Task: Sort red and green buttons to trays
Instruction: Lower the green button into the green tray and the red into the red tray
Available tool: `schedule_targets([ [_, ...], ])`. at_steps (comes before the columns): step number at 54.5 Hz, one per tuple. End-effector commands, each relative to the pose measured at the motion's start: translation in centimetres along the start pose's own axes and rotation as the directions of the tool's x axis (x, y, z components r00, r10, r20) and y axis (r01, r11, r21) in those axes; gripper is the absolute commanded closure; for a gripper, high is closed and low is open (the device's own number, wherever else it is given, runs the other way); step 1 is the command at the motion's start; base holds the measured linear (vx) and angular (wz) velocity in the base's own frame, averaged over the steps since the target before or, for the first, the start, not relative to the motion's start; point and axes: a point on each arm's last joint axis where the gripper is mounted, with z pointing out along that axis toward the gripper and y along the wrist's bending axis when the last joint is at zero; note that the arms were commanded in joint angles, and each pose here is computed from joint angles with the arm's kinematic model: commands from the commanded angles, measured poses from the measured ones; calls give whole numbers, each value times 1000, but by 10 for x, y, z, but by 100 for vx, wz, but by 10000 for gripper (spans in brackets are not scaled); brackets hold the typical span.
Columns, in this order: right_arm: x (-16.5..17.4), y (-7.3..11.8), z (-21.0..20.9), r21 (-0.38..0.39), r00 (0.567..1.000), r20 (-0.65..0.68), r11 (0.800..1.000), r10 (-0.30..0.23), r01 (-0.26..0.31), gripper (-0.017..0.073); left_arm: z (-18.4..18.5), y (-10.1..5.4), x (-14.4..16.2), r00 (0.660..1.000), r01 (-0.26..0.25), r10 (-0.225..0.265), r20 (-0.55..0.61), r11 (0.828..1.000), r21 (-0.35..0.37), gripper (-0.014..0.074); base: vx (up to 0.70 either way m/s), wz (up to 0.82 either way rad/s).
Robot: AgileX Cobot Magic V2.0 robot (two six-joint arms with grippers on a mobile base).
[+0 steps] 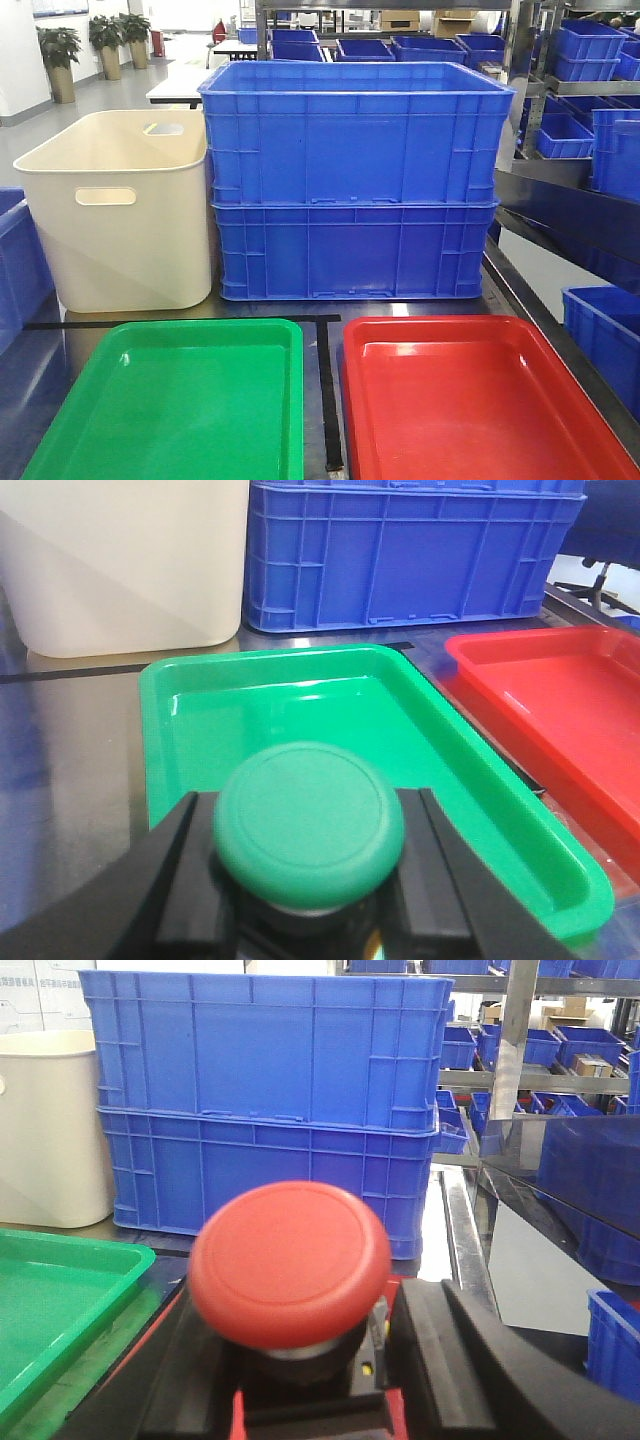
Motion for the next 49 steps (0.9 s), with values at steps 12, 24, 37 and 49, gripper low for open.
schedule_targets([
  [12, -7, 8, 17, -53, 1000, 2, 998, -31, 31, 569, -5, -9, -25, 979, -38, 20, 201, 996, 85, 594, 0, 0],
  [24, 3, 25, 48, -176, 985, -16, 971, -170, 164, 569, 10, -15, -28, 978, -33, 7, 210, 992, 122, 594, 0, 0],
  [37, 28, 46, 103, -330, 975, -128, 935, -181, 130, 569, 85, -34, -19, 980, -65, 15, 199, 967, 248, 594, 0, 0],
  [49, 38, 43, 161, -377, 984, -157, 926, -78, 13, 569, 149, -46, 1, 984, -81, 24, 177, 943, 322, 592, 0, 0],
])
